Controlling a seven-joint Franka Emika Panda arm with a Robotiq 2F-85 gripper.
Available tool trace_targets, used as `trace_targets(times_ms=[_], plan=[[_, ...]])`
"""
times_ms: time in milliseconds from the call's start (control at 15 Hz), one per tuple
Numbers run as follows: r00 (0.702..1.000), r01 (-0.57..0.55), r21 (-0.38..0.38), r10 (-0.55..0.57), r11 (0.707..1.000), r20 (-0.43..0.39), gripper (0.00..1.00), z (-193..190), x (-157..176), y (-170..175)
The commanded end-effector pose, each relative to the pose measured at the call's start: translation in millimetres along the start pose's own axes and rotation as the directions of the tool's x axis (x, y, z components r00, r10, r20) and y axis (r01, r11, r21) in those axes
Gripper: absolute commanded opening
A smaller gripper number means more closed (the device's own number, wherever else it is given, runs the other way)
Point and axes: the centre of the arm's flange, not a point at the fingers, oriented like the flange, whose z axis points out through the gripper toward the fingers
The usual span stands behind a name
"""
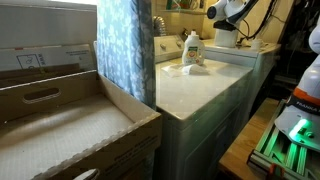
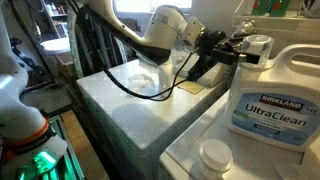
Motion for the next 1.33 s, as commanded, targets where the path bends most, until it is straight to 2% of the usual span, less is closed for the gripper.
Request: trace_targets(times_ms=[0, 267, 600, 1267], plan=[[0.999, -0.023, -0.057, 0.024, 0.998, 0.030, 1.00, 8, 19, 6], [0.999, -0.043, -0.083, 0.045, 0.996, 0.024, 1.00, 17, 34, 8], [0.998, -0.043, -0.093, 0.046, 0.995, 0.035, 1.00, 17, 30, 7], [0.995, 0.024, -0.024, -0.022, 0.999, 0.095, 1.00, 12, 11, -20]])
